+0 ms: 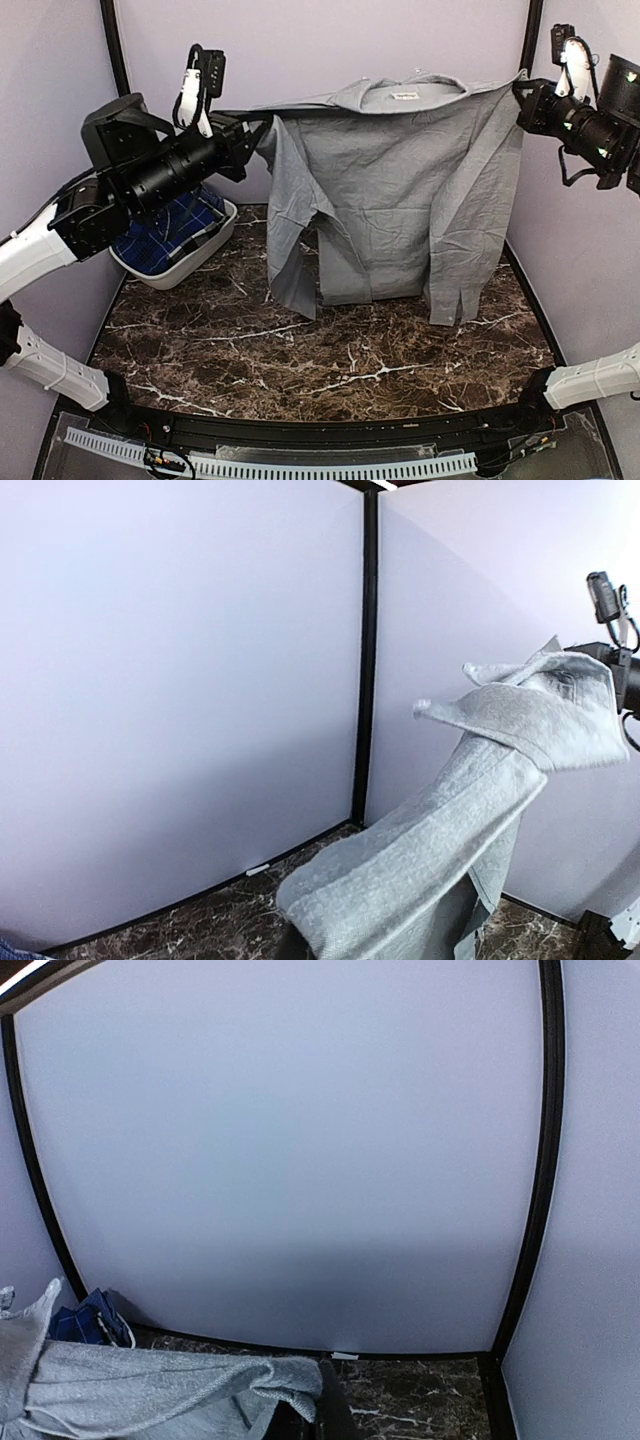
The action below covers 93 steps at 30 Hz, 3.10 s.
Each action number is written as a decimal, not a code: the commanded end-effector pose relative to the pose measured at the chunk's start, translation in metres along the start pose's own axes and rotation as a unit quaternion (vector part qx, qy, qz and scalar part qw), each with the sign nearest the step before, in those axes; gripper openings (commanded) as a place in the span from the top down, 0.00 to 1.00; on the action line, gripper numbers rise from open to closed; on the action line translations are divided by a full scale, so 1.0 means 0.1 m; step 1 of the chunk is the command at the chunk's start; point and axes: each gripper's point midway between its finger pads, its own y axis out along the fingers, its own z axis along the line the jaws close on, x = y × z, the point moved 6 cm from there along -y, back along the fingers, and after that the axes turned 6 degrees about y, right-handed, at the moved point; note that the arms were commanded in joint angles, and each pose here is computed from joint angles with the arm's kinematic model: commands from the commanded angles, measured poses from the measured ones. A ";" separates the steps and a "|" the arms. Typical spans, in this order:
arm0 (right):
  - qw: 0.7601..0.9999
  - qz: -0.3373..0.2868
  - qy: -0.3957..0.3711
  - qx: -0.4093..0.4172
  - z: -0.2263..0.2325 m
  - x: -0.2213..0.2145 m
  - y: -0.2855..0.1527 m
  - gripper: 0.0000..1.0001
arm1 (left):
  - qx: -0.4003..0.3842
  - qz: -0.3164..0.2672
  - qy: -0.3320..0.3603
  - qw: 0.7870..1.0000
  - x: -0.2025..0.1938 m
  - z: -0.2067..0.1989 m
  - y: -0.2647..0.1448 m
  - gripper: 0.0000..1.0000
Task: Fold and stack the long sleeve shirts
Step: Pick up the crumpled shirt, then flatten out the crumpled shirt at the center of the board, then smooth out the flattened shirt at the center of the board.
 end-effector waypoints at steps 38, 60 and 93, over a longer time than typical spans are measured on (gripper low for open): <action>0.901 0.428 0.053 -0.055 -0.38 -3.43 1.99 0.21 | 0.099 0.393 -0.193 0.894 -2.69 1.52 1.38 0.21; 0.842 0.476 0.238 -0.087 -0.60 -4.58 0.94 0.40 | -0.050 0.500 -0.269 0.821 -3.71 -0.45 1.01 0.29; 0.834 0.437 0.253 -0.223 -1.99 -4.34 1.34 0.20 | 0.074 0.587 -0.232 0.772 -3.95 0.22 0.01 0.38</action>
